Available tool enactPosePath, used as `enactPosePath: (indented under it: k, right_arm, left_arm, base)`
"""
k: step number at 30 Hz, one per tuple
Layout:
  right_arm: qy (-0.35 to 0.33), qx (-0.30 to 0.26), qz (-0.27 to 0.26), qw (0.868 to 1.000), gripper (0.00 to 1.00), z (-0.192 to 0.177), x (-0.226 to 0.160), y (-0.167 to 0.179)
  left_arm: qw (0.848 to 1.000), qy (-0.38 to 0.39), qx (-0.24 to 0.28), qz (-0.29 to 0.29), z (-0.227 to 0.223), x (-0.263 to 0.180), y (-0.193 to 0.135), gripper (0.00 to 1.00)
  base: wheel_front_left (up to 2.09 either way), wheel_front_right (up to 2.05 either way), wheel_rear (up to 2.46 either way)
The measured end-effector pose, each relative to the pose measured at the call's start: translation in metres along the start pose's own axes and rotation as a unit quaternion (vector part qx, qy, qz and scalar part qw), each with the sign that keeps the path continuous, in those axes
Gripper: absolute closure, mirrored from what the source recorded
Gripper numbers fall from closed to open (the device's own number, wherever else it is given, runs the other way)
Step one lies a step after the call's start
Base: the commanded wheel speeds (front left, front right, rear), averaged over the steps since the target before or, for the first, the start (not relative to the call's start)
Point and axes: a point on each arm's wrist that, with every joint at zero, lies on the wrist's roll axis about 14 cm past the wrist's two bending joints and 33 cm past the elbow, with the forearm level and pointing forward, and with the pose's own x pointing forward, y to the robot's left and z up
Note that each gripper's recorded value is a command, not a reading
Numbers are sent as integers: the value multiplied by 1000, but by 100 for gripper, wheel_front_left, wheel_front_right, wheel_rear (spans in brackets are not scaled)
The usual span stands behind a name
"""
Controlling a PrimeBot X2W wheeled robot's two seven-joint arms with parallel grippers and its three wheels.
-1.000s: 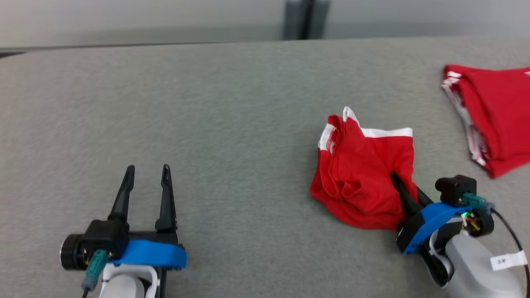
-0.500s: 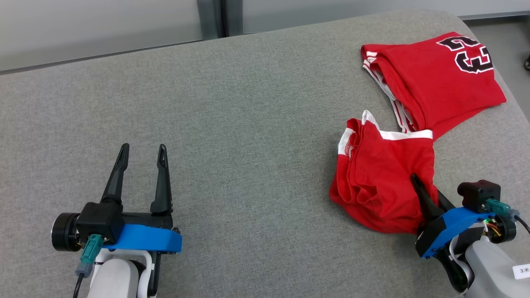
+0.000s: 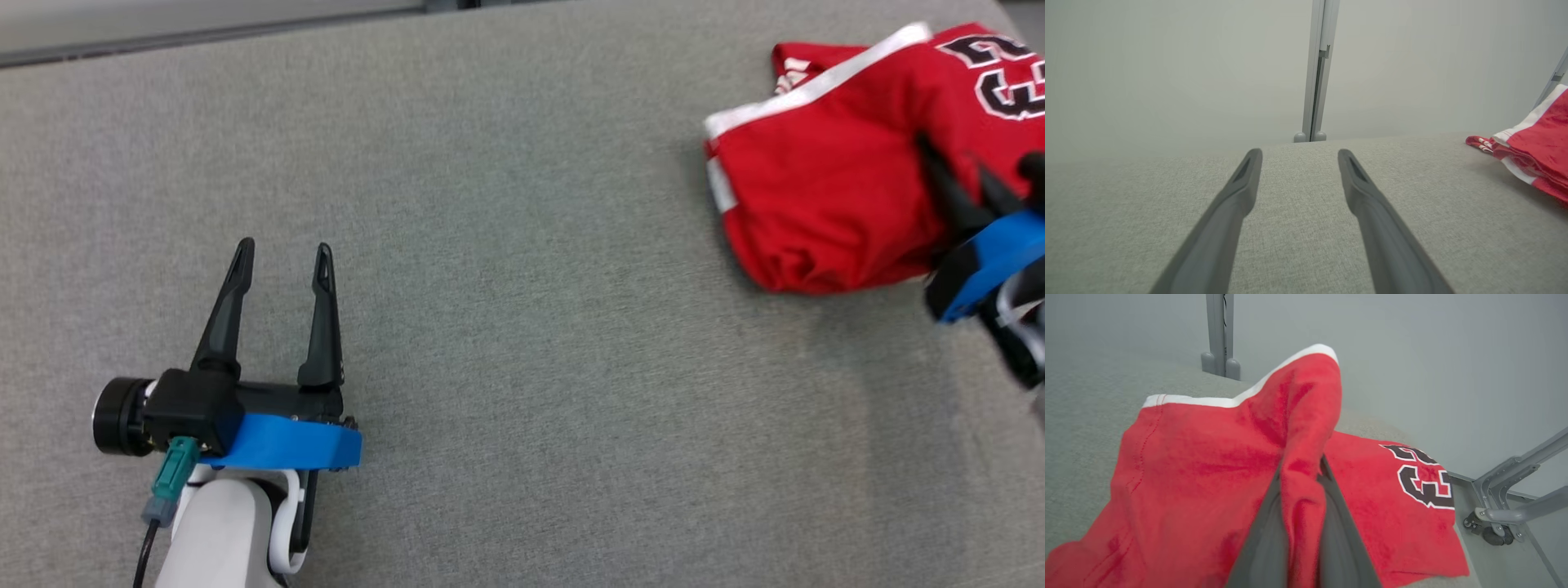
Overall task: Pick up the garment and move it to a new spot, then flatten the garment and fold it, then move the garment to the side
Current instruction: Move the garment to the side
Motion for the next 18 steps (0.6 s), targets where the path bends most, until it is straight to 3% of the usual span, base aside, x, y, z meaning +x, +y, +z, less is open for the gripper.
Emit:
enactPosePath:
  k: [12,18]
  right_arm:
    - [90,-75,-81,990,100,-15,24,-112]
    - [89,-78,-115,986,100,-8,32,-138]
  left_arm:
    - [1000,26,10,-3,-33,23,16,0]
    - [1000,14,12,-17,-28,34,11,0]
  base:
    - [0,0,0]
    - [0,0,0]
